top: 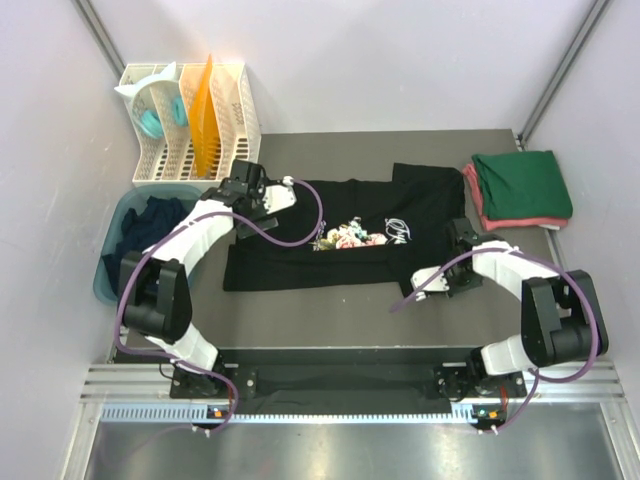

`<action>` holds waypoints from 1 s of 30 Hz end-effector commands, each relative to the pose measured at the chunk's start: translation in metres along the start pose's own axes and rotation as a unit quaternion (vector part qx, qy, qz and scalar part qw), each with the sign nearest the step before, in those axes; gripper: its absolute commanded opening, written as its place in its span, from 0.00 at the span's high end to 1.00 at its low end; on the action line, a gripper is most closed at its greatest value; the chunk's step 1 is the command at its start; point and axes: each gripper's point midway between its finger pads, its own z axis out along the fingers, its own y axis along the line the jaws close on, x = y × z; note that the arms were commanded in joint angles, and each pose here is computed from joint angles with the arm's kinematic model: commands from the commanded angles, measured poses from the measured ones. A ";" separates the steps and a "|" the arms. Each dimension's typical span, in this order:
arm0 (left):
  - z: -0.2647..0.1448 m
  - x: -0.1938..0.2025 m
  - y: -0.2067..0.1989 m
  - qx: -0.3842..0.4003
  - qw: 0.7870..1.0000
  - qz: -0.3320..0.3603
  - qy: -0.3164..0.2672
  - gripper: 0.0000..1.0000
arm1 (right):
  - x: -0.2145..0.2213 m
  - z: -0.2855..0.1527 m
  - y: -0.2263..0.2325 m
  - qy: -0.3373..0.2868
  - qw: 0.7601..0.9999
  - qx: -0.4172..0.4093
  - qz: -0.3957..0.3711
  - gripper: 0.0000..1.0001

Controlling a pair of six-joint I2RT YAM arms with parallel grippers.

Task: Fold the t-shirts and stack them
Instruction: Fold the flattened tshirt in 1/3 of the way

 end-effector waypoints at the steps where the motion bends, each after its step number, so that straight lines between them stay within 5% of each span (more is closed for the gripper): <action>1: -0.004 -0.010 0.025 -0.035 0.999 -0.003 -0.020 0.02 | -0.010 0.002 0.001 -0.009 1.000 0.013 0.005 0.94; 2: -0.005 -0.011 0.025 -0.036 0.999 -0.004 -0.021 0.02 | -0.009 0.002 0.002 -0.007 1.000 0.014 0.005 1.00; 18: 0.005 -0.014 0.017 -0.026 0.999 -0.009 -0.036 0.02 | 0.001 -0.094 -0.062 0.003 0.992 0.129 0.006 1.00; 30: 0.009 -0.015 0.009 -0.016 0.999 -0.013 -0.041 0.02 | 0.006 -0.097 -0.141 0.037 0.974 0.224 0.020 1.00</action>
